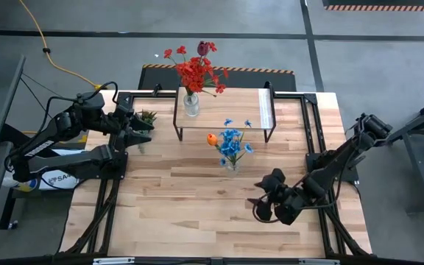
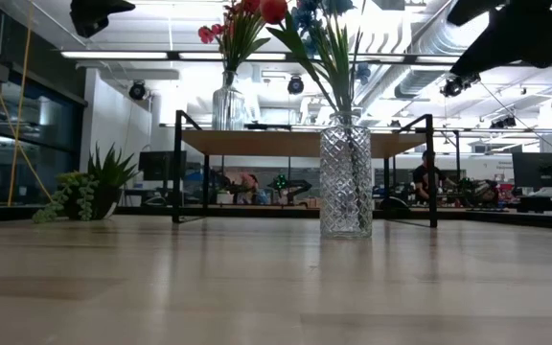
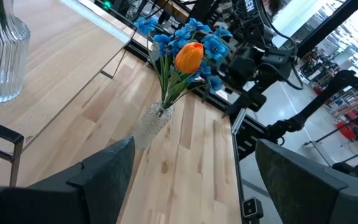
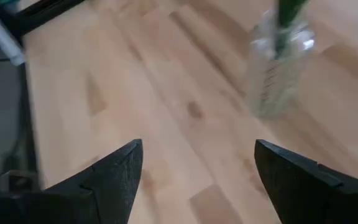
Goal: Pick and place flowers into a vace then onto a shelf
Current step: Put the transparent vase on the shelf
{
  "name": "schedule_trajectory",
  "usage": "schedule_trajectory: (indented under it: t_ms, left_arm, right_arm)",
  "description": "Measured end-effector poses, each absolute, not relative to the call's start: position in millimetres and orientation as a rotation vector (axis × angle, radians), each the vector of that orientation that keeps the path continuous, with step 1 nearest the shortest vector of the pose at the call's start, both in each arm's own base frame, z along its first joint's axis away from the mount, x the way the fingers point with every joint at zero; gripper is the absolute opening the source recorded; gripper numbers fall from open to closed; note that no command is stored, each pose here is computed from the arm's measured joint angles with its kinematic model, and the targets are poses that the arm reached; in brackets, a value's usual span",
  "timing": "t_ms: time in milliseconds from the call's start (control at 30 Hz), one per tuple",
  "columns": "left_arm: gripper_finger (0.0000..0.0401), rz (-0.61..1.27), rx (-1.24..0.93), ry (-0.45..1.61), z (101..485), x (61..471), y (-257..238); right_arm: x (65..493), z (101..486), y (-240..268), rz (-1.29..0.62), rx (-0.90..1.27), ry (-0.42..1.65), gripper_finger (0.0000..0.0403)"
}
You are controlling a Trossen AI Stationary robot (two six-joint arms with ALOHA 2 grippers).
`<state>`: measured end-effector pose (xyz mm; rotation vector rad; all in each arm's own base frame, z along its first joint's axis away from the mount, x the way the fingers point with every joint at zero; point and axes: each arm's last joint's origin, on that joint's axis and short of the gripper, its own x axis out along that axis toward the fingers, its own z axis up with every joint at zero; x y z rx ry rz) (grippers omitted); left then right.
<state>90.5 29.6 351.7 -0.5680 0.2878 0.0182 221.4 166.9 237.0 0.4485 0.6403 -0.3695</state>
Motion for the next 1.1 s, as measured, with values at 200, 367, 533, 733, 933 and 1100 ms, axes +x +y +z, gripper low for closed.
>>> schedule_trajectory:
  t_ms: [200, 367, 533, 733, 933, 1100]
  left_arm:
    - [0.0365, 0.017, -0.559, 0.288, 351.7, 90.5, 29.6]
    - [0.0365, 0.015, -0.560, 0.288, 351.7, 90.5, 29.5]
    - [0.0365, 0.009, -0.561, 0.290, 351.6, 90.4, 29.3]
    - [0.0365, 0.012, -0.568, 0.305, 350.2, 89.9, 29.1]
    - [0.0365, 0.019, -0.586, 0.339, 346.7, 88.8, 28.5]
    - [0.0365, 0.022, -0.594, 0.354, 345.3, 88.2, 28.2]
  right_arm:
    - [221.1, 236.6, 164.7, -0.373, 0.368, 0.642, 0.0299]
    - [219.5, 229.2, 155.0, -0.432, 0.255, 0.708, 0.0299]
    - [230.6, 211.9, 149.5, -0.554, 0.157, 0.681, 0.0299]
    - [251.7, 188.5, 143.9, -0.668, 0.070, 0.618, 0.0299]
    - [268.3, 167.0, 140.5, -0.698, 0.093, 0.636, 0.0299]
    - [275.5, 163.2, 140.6, -0.713, 0.088, 0.586, 0.0299]
